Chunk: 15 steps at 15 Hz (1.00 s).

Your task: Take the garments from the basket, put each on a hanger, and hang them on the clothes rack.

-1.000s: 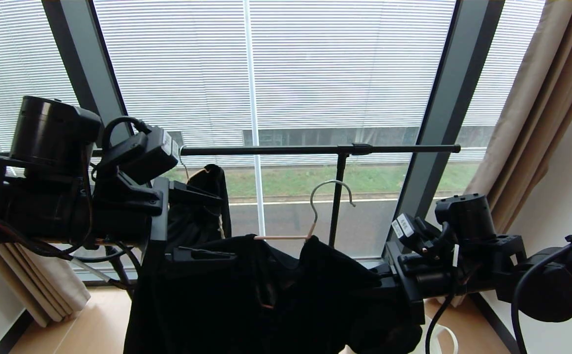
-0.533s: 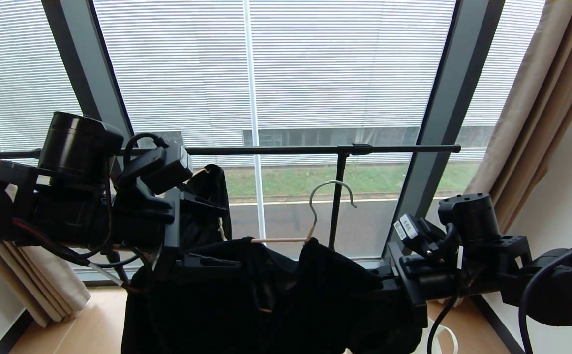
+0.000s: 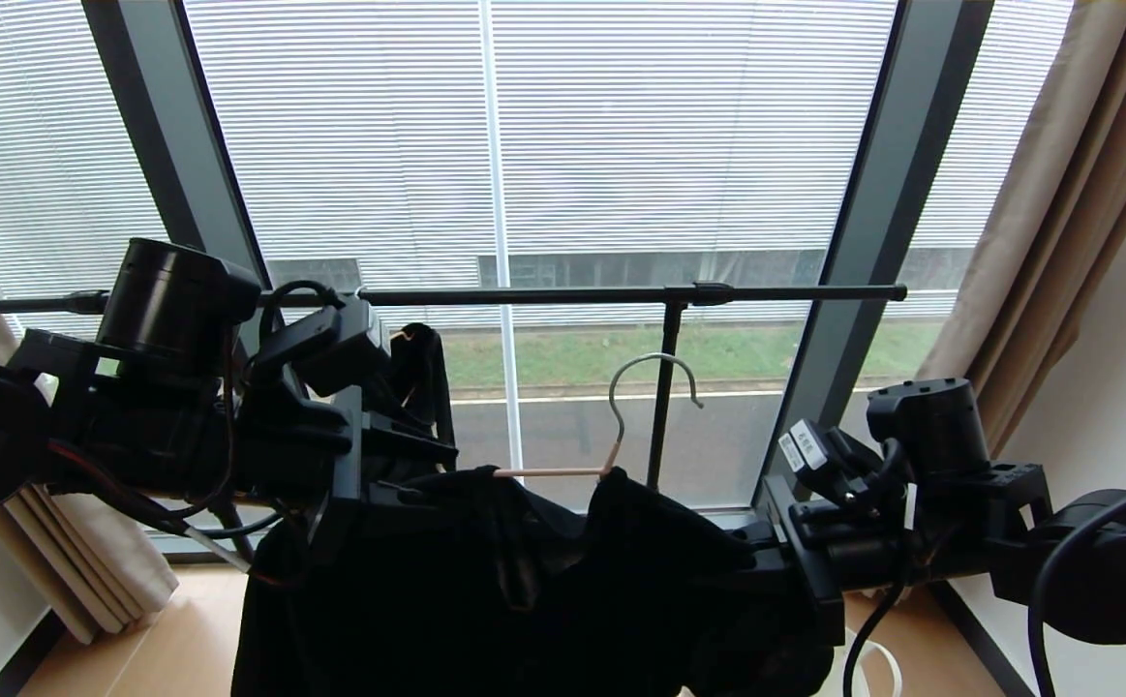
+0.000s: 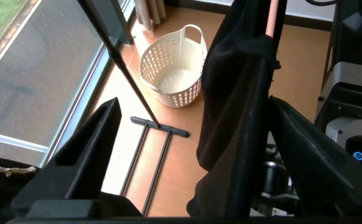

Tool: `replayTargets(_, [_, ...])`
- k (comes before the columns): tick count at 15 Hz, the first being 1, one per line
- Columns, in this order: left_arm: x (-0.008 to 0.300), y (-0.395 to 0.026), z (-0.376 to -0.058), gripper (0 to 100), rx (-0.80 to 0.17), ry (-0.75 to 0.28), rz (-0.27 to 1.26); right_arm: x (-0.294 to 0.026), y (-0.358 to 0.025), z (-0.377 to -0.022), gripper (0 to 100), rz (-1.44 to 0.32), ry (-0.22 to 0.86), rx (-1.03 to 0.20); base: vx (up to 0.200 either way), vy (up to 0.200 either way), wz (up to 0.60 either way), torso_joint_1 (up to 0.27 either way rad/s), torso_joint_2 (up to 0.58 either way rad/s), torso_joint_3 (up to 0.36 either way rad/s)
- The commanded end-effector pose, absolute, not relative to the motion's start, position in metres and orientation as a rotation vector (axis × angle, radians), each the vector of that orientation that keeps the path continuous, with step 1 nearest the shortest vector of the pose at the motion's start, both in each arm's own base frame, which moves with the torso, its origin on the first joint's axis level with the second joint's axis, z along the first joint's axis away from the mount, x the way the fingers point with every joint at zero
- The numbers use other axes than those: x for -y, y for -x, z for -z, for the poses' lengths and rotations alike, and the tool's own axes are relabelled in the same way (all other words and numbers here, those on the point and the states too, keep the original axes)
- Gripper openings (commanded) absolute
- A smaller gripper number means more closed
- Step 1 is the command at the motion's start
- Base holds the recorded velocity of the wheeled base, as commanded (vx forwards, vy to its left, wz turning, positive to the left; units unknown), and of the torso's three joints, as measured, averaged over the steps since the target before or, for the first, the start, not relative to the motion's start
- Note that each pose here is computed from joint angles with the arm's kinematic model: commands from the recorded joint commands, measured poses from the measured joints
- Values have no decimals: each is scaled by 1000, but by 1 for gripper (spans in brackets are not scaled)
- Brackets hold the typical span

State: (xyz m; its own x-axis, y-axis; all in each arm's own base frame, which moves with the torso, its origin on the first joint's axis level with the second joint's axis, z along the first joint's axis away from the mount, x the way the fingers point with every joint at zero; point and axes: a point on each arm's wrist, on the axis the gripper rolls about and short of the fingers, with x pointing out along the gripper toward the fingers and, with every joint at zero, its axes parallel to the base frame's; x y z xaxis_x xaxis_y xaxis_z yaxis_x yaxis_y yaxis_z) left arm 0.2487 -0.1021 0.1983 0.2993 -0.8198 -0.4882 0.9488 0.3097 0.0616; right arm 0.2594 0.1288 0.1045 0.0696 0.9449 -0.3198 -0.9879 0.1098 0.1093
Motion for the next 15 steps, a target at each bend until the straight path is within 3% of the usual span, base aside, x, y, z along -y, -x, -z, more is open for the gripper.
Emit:
replayTargets(1, [102,-247,-196,0,-410,-371,1212,-129,-260,-105,0,-1461,154,-342,0,0,0,0,0,0])
replayTargets(9, [98,-241,-199,0,-394,-374,1207,-130,-263,-102,0,-1400,190,-358,0,0,0,0,0,0])
replayTargets(10, [97,-240,-201,0,-390,-375,1205,-129,-264,-101,100,-1402,204,-347,0,0,0,0,0,0])
replayTargets(15, [89,-233,-209,0,-361,-376,1176,-118,-271,-107,100,-1351,199,-331,0,0,0,0,0,0])
